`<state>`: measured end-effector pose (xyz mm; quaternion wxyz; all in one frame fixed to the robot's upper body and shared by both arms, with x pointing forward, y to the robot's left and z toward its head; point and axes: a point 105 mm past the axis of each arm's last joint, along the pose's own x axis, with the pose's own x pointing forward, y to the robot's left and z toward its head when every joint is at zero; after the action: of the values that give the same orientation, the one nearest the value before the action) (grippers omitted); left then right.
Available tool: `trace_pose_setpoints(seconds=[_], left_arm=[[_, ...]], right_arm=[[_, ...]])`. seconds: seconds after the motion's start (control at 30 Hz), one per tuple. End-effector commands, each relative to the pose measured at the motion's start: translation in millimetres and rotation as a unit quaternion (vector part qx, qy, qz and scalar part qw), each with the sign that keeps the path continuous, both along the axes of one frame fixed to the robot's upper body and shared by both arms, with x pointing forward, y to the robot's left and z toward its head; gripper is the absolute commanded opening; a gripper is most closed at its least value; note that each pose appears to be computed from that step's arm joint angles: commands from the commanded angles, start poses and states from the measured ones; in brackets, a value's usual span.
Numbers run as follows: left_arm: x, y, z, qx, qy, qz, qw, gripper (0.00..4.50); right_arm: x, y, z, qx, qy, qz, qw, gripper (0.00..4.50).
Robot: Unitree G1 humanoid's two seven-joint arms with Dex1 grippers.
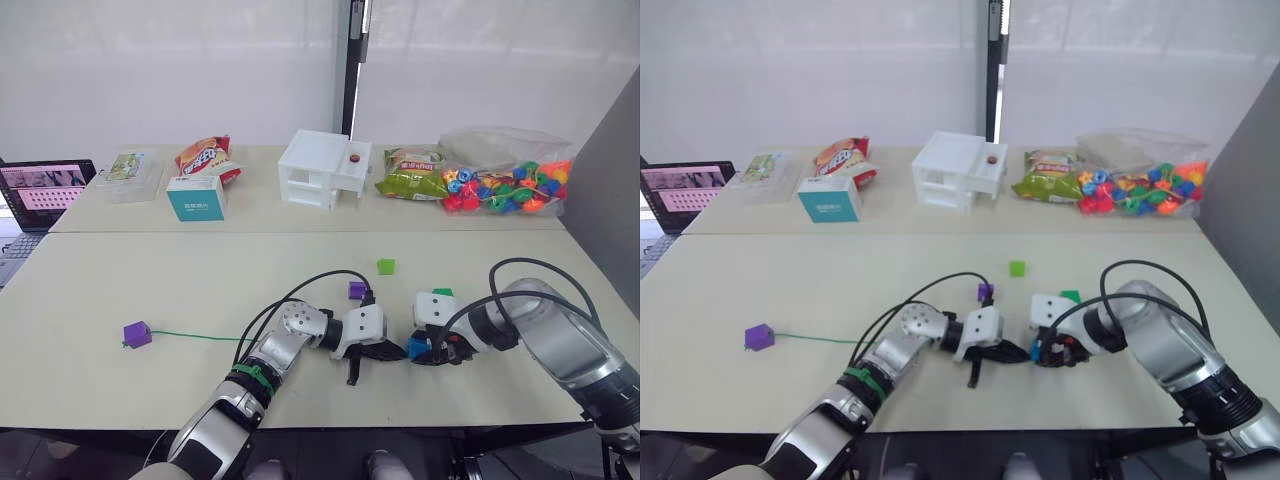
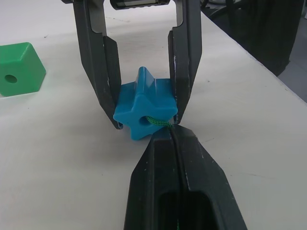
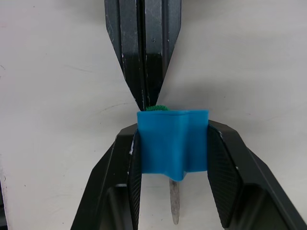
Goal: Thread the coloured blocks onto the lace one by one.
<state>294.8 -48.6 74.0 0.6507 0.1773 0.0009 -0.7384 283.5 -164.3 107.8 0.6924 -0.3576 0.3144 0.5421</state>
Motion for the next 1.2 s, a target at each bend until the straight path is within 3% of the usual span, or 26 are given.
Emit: trace_pose_setpoints(seconds=[0.03, 0.23, 0.3, 0.37, 0.5, 0.8, 1.17, 1.2], left_arm=[[1, -7, 15, -0.026, -0.003, -0.003, 1.0, 1.15], [12, 16, 25, -0.027, -0.035, 0.026, 0.999, 3.15], [14, 26, 29, -0.027, -0.045, 0.034, 0.998, 3.81], [14, 32, 31, -0.027, -0.054, 0.039, 0.997, 4.45], [6, 30, 31, -0.041, -0.039, 0.025, 0.998, 4.5], [-3, -10, 35, -0.073, -0.027, 0.001, 0.997, 4.5], [-11, -40, 14, -0.028, -0.032, -0.016, 0.999, 4.5], [-10, -41, 14, -0.028, -0.031, -0.013, 0.999, 4.08]], right_arm=[[-4, 9, -5, 0.013, 0.008, 0.006, 1.0, 1.36], [-5, 17, 0, 0.035, 0.017, -0.002, 0.999, 1.36], [-7, 17, 5, 0.032, 0.016, 0.003, 0.999, 2.42], [-7, 18, 10, 0.034, 0.011, 0.002, 0.999, 3.04], [-12, 13, 24, 0.036, 0.0, -0.004, 0.999, 4.43], [-32, -29, 47, 0.015, -0.026, -0.071, 0.997, 4.48], [-44, -45, 43, 0.02, -0.052, -0.134, 0.989, 4.48], [-43, -45, 40, 0.017, -0.061, -0.131, 0.989, 4.5]])
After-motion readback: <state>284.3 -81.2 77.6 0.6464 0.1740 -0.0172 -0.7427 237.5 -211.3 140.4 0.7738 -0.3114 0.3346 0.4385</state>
